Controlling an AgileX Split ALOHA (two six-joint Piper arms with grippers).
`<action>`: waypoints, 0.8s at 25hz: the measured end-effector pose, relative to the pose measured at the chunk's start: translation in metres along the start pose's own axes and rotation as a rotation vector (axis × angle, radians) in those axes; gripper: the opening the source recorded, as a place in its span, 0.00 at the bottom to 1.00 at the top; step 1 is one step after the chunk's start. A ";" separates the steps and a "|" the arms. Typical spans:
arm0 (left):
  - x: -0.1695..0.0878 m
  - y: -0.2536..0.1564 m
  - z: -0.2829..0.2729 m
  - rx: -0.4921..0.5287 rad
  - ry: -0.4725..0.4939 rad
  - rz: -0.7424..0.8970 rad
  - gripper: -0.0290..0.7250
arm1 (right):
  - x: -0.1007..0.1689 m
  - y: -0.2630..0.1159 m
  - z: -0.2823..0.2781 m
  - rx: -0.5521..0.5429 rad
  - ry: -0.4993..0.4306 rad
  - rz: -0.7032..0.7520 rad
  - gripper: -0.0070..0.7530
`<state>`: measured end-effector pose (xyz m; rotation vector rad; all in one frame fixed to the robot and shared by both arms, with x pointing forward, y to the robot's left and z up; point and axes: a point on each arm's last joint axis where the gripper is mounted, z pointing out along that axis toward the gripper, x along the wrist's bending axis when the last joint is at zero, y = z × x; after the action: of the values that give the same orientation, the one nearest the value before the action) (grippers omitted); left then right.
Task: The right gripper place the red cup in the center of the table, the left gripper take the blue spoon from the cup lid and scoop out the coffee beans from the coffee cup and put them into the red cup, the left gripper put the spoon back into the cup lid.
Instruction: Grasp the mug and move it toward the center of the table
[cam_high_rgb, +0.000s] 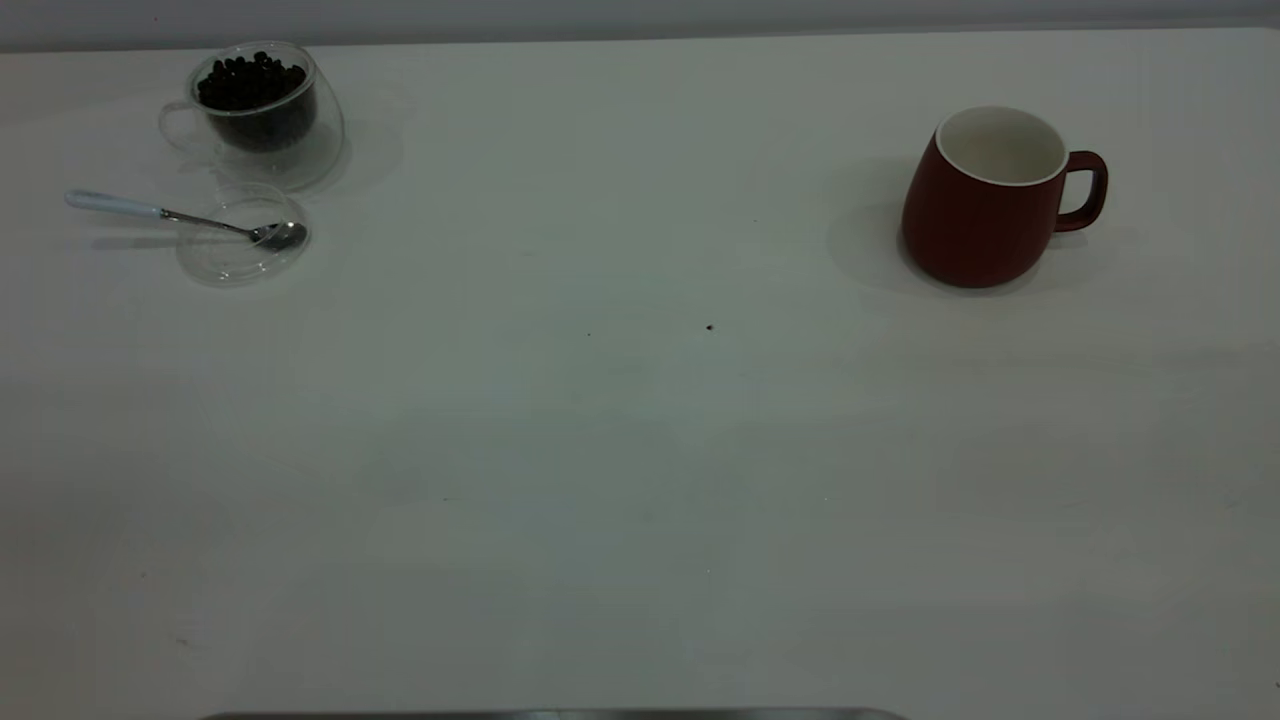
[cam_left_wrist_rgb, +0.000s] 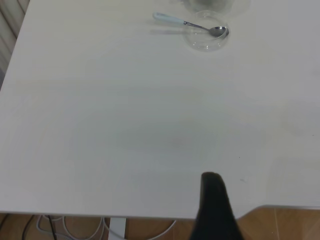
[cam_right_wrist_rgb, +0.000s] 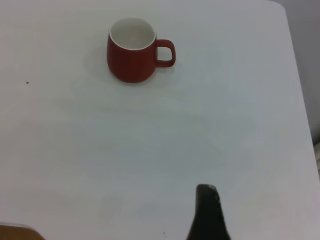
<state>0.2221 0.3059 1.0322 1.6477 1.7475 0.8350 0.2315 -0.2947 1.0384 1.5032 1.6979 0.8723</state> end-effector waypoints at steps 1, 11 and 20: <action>0.000 0.000 0.000 0.000 0.000 0.000 0.82 | 0.000 0.000 0.000 -0.001 0.005 0.002 0.79; 0.000 0.000 0.000 0.000 0.000 0.000 0.82 | -0.011 0.039 0.011 0.147 -0.047 -0.100 0.79; 0.000 0.000 0.000 0.000 0.000 0.000 0.82 | -0.025 0.111 0.112 0.456 0.026 -0.299 0.79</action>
<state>0.2221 0.3059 1.0322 1.6477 1.7475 0.8350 0.3868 -0.3040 1.0746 1.4618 2.1736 0.3615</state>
